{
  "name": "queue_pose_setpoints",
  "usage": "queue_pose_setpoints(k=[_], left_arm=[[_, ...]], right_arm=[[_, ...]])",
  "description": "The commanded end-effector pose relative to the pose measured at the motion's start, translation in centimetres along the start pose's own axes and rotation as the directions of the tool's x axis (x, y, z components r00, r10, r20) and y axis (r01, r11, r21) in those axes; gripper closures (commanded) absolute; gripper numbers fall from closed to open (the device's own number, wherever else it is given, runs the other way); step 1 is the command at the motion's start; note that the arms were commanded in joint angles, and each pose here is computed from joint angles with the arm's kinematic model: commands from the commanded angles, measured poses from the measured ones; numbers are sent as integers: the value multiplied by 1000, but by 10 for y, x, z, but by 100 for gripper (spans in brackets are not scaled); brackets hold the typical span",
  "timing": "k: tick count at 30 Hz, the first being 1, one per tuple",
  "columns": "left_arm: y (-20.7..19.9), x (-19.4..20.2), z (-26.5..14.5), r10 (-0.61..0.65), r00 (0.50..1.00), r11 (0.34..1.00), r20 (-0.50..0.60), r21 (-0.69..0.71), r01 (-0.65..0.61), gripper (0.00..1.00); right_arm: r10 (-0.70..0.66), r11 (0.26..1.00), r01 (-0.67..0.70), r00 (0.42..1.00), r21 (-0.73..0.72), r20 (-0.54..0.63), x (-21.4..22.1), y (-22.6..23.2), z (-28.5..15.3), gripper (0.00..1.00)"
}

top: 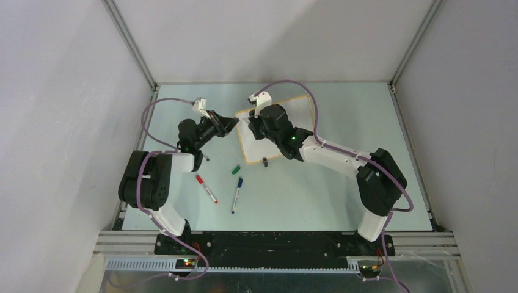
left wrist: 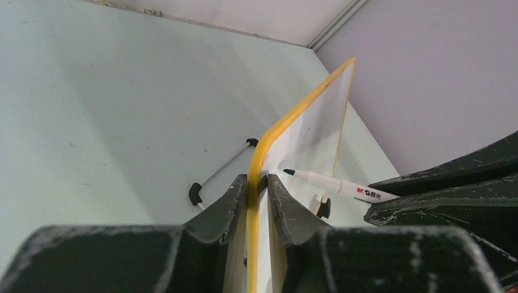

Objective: Write a sentence on the whiteboard

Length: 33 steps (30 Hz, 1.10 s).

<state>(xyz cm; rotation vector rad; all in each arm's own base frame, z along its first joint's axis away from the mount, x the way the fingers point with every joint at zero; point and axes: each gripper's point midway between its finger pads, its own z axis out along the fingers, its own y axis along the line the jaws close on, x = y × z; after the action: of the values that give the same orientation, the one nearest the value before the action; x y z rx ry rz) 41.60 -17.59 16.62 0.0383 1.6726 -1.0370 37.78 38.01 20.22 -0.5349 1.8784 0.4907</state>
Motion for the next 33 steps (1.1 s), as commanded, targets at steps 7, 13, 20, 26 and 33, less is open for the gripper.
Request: queue_pose_setpoints(k=[7, 13, 20, 26, 33], left_arm=[[-16, -18, -2, 67, 996, 997, 57, 38, -69, 79], [-16, -17, -2, 67, 996, 997, 56, 39, -69, 79], [-17, -17, -2, 69, 996, 997, 58, 41, -71, 79], [-17, -18, -1, 68, 996, 997, 58, 41, -71, 79], [-16, -17, -2, 69, 996, 997, 57, 39, -71, 79]], right_arm=[[-9, 1000, 8, 997, 12, 74, -27, 3, 3, 100], [-13, 1000, 12, 998, 19, 55, -25, 3, 8, 100], [-16, 999, 15, 999, 29, 45, -23, 2, 10, 100], [-27, 999, 25, 999, 47, 39, -21, -2, 10, 100], [-33, 997, 30, 999, 72, 40, -22, -6, 9, 100]])
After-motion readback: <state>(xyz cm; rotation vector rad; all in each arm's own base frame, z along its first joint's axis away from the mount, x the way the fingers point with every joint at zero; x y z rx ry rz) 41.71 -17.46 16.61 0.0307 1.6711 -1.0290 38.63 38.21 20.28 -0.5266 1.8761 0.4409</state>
